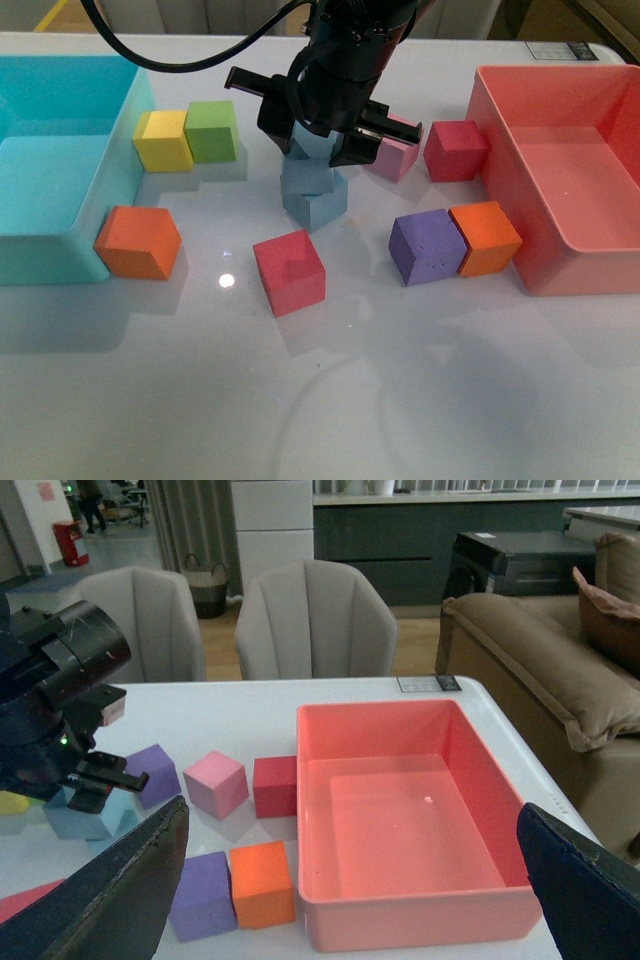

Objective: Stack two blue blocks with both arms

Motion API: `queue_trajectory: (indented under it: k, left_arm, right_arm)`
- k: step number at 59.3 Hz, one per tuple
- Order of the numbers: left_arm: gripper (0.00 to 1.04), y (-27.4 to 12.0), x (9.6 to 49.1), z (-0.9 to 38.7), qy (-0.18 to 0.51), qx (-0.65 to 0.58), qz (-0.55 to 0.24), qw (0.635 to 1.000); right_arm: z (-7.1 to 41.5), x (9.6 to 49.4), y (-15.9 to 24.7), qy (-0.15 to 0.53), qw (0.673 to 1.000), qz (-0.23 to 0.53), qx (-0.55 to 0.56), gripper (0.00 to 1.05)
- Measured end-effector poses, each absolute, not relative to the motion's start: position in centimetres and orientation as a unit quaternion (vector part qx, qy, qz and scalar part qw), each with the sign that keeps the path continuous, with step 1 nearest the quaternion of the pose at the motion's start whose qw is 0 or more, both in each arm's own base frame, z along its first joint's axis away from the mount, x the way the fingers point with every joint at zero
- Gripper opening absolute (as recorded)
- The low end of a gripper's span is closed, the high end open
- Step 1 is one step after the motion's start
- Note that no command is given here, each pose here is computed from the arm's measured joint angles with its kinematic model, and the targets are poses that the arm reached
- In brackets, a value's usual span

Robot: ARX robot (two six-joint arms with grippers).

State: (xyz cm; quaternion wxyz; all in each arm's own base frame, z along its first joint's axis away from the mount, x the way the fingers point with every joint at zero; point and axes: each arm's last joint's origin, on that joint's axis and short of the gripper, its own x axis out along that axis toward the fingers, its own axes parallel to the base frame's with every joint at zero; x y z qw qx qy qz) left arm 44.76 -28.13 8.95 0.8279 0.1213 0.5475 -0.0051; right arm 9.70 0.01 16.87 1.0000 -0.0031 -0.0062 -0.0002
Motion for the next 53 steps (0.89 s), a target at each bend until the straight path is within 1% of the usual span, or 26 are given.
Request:
queue_trajectory:
  k: [18,25,39,44,53]
  left_arm:
    - [0.41,-28.4,45.0,8.6,0.549,0.128,-0.01,0.826]
    - [0.61,-28.5,45.0,8.6,0.551,0.126,-0.014,0.825]
    - [0.97,-28.5,45.1,8.4,0.546,0.122,-0.02,0.829]
    - [0.95,-28.3,44.8,8.0,0.549,0.124,-0.021,0.826]
    - [0.96,-27.9,44.4,8.2,0.547,0.123,-0.021,0.828]
  right_arm:
    - [16.9,9.7,0.0,-0.006,1.0,0.0,-0.003,0.96]
    - [16.9,9.7,0.0,-0.006,1.0,0.0,-0.003,0.96]
    - [16.9,9.7,0.0,-0.006,1.0,0.0,-0.003,0.96]
    - [16.9,9.7,0.0,-0.006,1.0,0.0,-0.003,0.96]
    - [16.9,9.7,0.0,-0.006,1.0,0.0,-0.003,0.96]
